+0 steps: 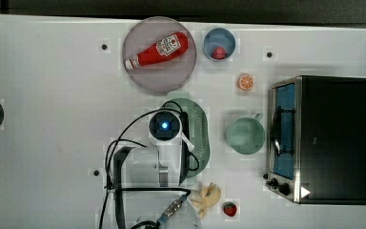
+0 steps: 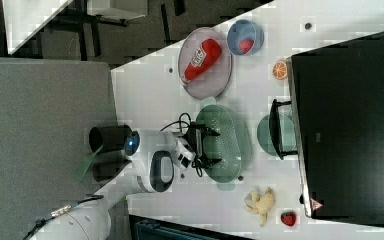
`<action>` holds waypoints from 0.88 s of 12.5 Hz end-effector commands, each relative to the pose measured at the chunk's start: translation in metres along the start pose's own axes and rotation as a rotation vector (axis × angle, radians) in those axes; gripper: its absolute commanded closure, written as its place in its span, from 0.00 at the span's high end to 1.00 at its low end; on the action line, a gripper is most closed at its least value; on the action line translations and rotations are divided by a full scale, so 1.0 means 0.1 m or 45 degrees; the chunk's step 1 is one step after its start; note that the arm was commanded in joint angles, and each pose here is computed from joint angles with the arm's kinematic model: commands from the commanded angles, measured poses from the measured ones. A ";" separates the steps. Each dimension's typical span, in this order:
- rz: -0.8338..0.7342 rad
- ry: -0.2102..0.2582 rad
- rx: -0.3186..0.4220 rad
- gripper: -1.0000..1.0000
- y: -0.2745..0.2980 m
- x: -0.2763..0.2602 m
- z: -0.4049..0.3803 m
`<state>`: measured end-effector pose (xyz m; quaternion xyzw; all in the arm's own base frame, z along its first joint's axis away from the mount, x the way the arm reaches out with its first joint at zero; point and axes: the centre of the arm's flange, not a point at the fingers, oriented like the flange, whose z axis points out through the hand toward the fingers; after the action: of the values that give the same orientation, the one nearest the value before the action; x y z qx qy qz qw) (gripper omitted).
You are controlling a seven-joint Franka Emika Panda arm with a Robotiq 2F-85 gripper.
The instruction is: Drag strainer right to left.
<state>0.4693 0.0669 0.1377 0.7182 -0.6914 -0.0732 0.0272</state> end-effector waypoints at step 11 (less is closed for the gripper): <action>0.041 -0.059 0.050 1.00 0.06 -1.84 -0.09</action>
<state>0.4543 0.2216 0.1476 0.7225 -0.6863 -0.0820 0.0158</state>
